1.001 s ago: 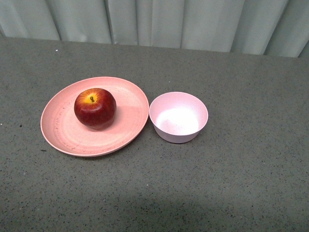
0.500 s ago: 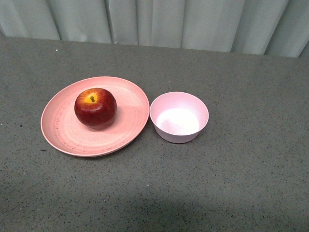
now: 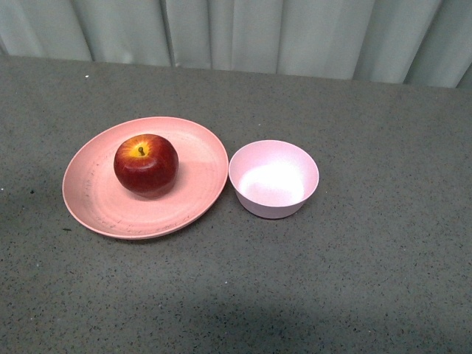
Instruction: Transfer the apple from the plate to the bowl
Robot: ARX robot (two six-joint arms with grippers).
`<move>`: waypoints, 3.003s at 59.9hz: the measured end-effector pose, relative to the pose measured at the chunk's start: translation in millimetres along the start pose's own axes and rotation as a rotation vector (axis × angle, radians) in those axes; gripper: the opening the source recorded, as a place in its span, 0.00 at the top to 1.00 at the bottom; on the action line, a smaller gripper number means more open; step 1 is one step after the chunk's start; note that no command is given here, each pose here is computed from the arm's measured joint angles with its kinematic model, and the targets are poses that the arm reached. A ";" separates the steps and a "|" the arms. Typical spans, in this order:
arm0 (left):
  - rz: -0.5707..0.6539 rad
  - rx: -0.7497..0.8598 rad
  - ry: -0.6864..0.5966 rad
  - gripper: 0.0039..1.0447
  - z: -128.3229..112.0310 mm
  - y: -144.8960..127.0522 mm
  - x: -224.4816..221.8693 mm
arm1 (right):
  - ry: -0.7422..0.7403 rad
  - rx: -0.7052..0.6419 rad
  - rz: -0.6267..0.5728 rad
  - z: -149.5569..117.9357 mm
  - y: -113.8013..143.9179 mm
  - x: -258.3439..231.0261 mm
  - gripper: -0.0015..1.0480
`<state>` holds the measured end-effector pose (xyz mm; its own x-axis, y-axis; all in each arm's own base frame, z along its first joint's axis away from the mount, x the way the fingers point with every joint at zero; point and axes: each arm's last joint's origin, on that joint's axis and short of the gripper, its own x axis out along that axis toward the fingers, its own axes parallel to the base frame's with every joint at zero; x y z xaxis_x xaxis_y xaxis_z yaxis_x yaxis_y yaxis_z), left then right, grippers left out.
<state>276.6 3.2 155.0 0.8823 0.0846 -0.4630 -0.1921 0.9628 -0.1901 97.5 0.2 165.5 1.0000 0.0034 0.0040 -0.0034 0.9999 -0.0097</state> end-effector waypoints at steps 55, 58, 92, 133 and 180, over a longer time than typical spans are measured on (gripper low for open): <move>-0.187 0.082 0.360 0.06 -32.8 -80.4 83.8 | 0.000 0.000 0.000 0.0 0.0 0.0 0.09; -0.191 0.093 0.375 0.06 -37.2 -81.5 85.0 | 0.000 0.000 0.000 0.0 0.0 0.0 0.09; -0.165 0.148 0.410 0.26 -54.1 -82.8 92.8 | 0.000 0.000 0.000 0.0 0.0 0.0 0.09; -0.398 0.215 0.284 0.27 -18.4 -183.5 70.1 | 0.000 0.000 0.000 0.0 0.0 0.0 0.09; -0.435 0.402 0.400 0.28 -81.6 -226.8 88.6 | 0.000 0.000 0.000 0.0 0.0 0.0 0.09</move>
<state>363.2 -228.6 86.5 0.6031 -0.3554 -0.7141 0.3826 0.9144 -0.1319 97.5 0.2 165.5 1.0000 0.0031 0.0040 -0.0030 0.9999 -0.0097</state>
